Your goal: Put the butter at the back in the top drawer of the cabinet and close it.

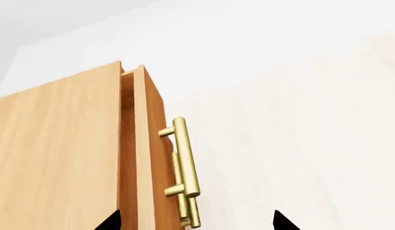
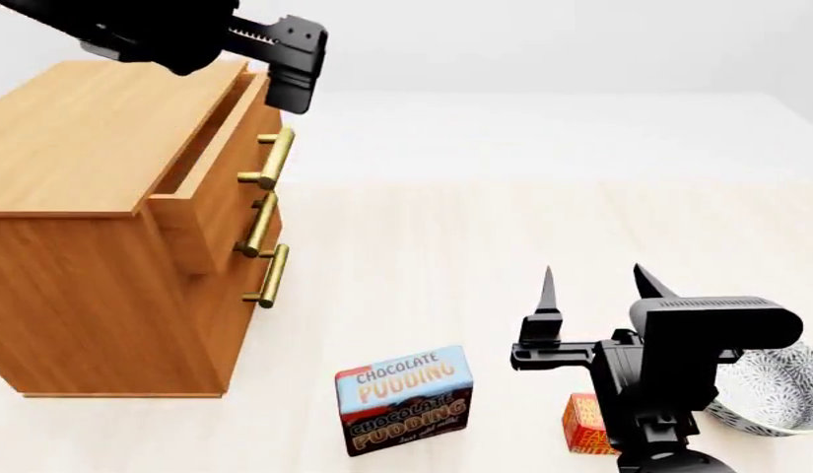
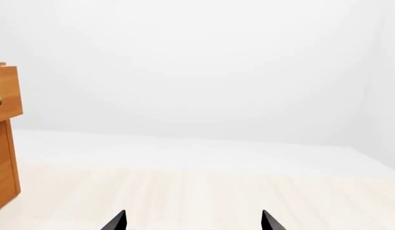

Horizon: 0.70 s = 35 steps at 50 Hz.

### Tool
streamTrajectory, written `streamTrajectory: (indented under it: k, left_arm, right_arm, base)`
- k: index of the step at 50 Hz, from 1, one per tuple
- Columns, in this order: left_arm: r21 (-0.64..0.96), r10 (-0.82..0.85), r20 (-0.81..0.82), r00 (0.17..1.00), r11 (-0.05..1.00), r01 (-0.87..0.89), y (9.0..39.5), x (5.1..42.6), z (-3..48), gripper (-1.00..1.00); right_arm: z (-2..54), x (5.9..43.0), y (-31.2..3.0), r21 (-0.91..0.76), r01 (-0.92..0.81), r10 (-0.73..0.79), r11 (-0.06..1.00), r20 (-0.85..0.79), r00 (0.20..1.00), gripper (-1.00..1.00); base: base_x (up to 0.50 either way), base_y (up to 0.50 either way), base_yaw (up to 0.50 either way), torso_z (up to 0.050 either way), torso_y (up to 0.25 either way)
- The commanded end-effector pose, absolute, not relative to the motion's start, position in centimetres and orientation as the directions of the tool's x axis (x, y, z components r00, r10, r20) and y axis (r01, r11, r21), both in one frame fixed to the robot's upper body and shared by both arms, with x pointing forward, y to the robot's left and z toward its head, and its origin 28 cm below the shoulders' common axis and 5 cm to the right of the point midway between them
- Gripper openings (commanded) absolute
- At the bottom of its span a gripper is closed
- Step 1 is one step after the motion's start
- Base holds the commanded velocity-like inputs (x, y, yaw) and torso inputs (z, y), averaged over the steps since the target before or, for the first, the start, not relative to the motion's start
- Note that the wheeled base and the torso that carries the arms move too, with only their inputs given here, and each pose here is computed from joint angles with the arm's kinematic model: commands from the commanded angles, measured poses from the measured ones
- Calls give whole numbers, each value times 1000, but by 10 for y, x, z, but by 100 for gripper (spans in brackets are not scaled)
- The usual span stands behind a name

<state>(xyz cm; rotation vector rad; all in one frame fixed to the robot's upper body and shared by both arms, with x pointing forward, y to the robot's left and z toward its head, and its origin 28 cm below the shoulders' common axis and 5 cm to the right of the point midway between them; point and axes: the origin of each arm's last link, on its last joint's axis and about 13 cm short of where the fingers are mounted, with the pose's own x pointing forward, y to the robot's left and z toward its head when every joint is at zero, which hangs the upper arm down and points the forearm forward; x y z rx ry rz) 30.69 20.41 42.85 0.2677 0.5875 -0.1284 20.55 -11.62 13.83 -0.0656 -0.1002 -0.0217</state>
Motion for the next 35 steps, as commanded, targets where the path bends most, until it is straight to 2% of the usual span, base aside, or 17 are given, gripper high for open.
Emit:
streamTrajectory:
  k: [1,22,35]
  left_arm:
    - [207,29,-646,762,969,138,208,321,446,100]
    - [172,40,-722,691,977,124,211,341,426,100]
    - [208,88,-747,659,972,105,213,355,401,100]
  right_arm:
    - [138,205,-117,-67,21,-15,998,99,995,100]
    - [137,205,-117,-68,18,-11,998,98,995,100]
    - [136,205,-118,-64,20,-14,998,96,995,100]
  base:
    - [0,0,0,0,0]
    - [0,0,0,0,0]
    - [0,0,0,0,0]
